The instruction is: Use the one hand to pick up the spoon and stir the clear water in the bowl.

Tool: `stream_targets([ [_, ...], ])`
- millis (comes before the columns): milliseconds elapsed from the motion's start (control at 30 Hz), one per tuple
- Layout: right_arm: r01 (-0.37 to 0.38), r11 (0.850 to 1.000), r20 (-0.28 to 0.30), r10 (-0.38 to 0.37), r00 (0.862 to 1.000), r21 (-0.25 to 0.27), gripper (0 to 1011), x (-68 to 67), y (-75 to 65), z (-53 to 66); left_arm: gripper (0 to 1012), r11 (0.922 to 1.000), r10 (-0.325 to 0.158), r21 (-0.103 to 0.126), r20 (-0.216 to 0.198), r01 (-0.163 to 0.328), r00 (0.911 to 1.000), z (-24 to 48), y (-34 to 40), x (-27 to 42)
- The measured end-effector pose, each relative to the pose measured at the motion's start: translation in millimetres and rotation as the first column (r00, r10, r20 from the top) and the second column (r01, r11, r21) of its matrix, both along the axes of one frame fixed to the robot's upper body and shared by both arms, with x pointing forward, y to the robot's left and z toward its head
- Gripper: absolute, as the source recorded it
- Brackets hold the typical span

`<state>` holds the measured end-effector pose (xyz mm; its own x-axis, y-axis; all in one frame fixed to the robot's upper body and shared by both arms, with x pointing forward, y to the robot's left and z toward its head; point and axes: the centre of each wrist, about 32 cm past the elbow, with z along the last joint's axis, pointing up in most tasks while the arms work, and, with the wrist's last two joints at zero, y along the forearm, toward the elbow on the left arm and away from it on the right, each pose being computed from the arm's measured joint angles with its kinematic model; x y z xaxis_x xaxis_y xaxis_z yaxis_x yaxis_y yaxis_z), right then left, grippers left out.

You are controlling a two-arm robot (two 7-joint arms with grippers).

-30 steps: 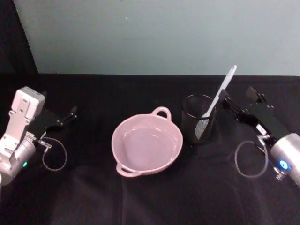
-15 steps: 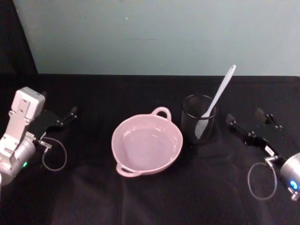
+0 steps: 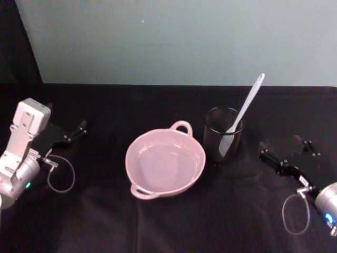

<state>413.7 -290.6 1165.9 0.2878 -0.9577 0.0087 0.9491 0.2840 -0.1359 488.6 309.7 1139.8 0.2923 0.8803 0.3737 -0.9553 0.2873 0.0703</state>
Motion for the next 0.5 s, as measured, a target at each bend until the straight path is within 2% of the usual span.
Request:
stream_targets([
  [500, -0.003, 1.000, 0.003, 0.003, 1.000, -0.002, 1003, 0.8, -0.3, 1.1, 1011, 1.0000, 0.000, 0.000, 0.000, 0.000, 1.0000, 0.0, 0.0, 0.0],
])
